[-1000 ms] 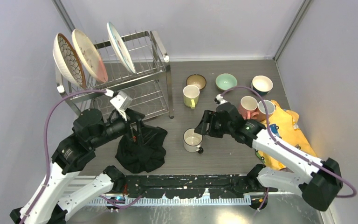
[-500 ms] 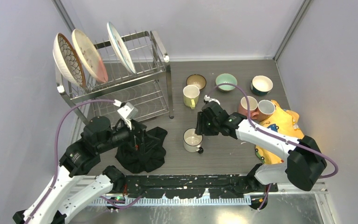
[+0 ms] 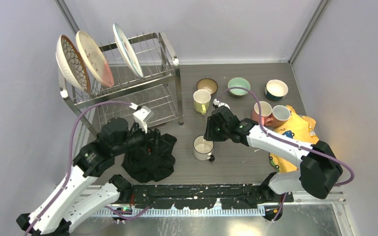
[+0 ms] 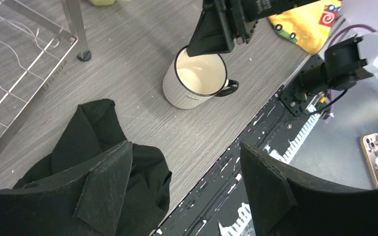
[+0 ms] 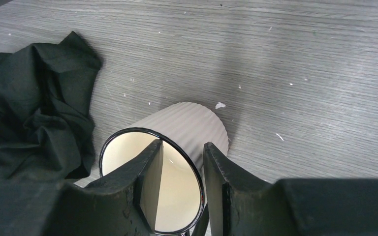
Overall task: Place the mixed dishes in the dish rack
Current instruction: Pick up the cup at the center of the board.
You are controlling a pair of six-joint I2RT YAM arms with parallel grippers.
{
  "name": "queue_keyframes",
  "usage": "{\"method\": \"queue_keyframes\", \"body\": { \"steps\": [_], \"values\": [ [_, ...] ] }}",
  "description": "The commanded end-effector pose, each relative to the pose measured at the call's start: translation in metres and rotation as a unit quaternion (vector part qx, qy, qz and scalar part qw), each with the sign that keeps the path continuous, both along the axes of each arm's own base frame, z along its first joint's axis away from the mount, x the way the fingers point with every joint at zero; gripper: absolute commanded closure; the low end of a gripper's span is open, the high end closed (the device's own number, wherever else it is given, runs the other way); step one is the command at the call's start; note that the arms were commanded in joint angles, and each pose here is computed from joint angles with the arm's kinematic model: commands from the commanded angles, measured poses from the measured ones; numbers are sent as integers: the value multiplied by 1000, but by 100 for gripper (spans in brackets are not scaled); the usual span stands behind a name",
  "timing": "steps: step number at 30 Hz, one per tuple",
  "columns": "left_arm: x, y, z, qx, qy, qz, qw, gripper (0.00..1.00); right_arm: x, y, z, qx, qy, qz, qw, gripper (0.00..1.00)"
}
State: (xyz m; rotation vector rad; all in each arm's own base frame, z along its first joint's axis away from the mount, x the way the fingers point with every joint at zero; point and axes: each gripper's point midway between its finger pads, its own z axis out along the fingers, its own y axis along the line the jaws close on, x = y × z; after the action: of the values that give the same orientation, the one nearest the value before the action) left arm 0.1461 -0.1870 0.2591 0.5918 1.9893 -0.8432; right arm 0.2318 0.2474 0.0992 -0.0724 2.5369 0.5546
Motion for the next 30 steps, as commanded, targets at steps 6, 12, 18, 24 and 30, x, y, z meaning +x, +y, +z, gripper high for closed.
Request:
{"method": "queue_keyframes", "body": {
  "steps": [6, 12, 18, 24, 30],
  "values": [
    [25, -25, -12, -9, 48, 14, 999, 23, -13, 44, 29, 122, 8, 57, 991, 59],
    [32, -43, -35, -14, 100, 23, 995, 30, -16, 44, 36, 143, 7, 49, 988, 49],
    [29, -66, -64, 5, 134, 39, 990, 33, -13, 12, 55, 133, -35, -23, 990, 27],
    [43, -77, -93, 45, 123, 106, 986, 34, -13, -23, 74, 136, -88, -86, 983, 8],
    [58, -85, -111, 42, 130, 143, 980, 39, -23, -37, 79, 165, -95, -113, 975, 0]
  ]
}}
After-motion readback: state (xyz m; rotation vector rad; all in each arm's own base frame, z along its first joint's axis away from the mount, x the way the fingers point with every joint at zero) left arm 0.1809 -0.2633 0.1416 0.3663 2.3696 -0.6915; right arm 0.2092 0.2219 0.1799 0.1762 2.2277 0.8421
